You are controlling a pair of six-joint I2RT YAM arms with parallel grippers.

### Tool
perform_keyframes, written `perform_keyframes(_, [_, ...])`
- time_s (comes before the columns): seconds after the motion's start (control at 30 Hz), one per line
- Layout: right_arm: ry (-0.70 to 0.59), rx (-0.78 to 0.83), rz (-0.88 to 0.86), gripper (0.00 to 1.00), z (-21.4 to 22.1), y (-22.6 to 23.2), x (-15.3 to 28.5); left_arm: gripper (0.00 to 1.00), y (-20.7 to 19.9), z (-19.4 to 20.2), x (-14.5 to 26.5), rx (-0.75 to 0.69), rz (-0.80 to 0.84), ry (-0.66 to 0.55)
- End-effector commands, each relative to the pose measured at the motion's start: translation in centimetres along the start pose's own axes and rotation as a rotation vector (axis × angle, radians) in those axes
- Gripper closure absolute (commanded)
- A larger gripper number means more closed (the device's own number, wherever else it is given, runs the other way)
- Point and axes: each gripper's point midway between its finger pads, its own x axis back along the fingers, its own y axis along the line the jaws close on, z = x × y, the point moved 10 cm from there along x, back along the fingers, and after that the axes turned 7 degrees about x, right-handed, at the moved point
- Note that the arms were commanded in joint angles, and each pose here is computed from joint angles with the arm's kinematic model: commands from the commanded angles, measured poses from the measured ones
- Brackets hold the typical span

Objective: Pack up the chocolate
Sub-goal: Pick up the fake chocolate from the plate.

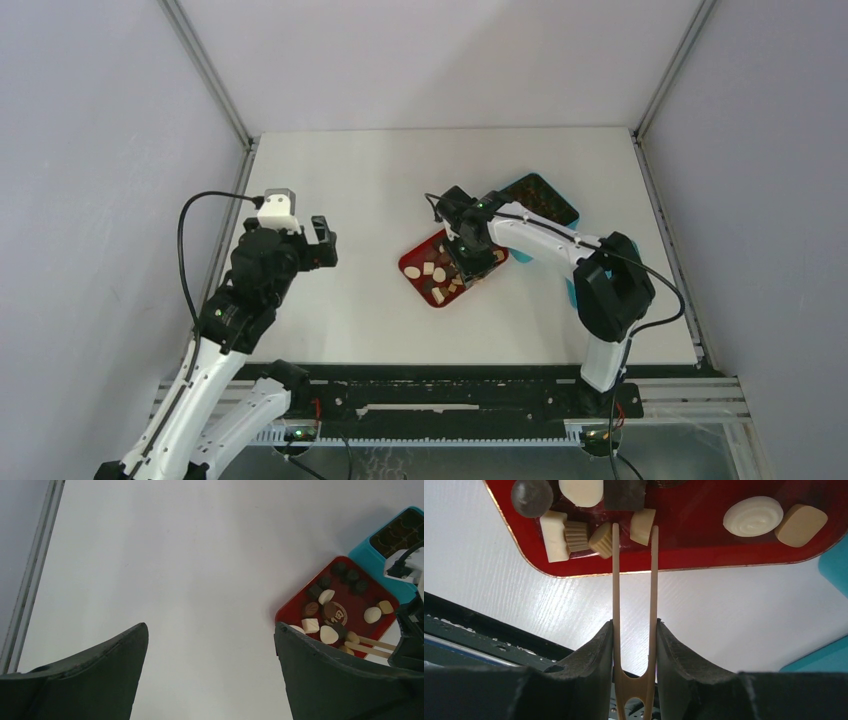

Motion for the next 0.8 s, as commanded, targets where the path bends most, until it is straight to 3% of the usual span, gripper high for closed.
perform_keyframes(0.0, [0.008,0.014,0.016,0.61,-0.6,0.1,-0.2,0.0,0.1,0.3,-0.4,-0.007,0.014,-0.002])
perform_keyframes(0.37, [0.001,0.002,0.086,0.65,-0.7,-0.6,-0.4,0.0,-0.1,0.3,-0.4,0.002,0.029,-0.003])
perform_keyframes(0.57, [-0.029,-0.001,0.088,0.83,-1.2,-0.8,0.0,0.0,-0.1,0.4,-0.4,0.003,0.033,-0.001])
perform_keyframes(0.77, [-0.087,-0.022,0.08,0.92,-0.9,-1.5,1.8,0.0,-0.1,0.4,-0.4,0.003,0.037,0.0])
